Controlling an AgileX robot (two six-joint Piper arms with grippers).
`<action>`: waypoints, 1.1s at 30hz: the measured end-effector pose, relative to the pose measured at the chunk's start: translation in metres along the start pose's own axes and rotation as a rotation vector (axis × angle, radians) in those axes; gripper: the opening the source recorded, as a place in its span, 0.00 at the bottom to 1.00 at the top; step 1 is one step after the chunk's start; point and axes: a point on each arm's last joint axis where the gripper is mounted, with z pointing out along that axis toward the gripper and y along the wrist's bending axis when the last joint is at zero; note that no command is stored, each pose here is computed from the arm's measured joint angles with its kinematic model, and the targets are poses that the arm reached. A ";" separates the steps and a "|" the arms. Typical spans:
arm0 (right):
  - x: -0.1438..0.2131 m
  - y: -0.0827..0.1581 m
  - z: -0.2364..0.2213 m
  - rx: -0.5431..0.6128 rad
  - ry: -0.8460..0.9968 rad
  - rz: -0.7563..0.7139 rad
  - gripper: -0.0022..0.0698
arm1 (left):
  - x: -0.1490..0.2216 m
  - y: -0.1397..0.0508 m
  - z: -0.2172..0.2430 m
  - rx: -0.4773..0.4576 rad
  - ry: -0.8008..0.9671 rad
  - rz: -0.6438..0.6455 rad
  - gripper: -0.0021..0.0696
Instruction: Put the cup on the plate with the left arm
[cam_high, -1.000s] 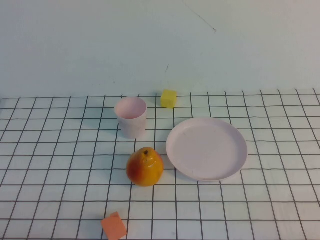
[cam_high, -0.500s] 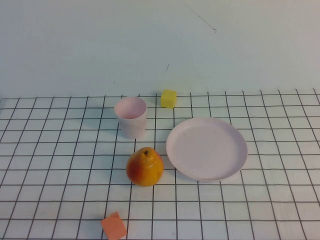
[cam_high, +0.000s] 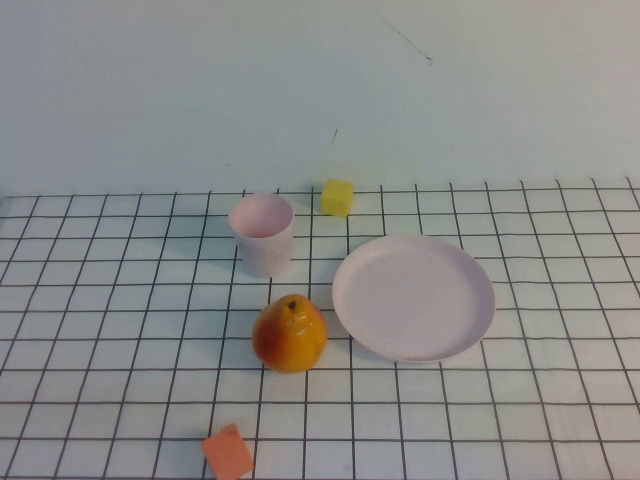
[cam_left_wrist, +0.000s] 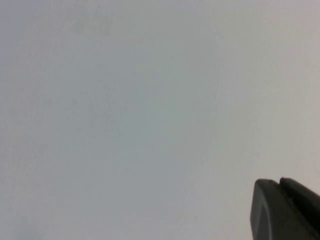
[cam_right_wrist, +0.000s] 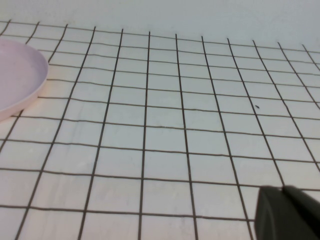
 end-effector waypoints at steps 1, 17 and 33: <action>0.000 0.000 0.000 0.000 0.000 0.000 0.03 | -0.001 0.000 0.000 0.003 -0.014 -0.013 0.03; 0.000 0.000 0.000 0.000 0.000 0.000 0.03 | -0.053 -0.028 0.040 -0.072 0.461 -0.028 0.03; 0.000 0.000 0.000 0.000 0.000 0.000 0.03 | -0.014 -0.045 0.212 0.021 1.176 0.038 0.08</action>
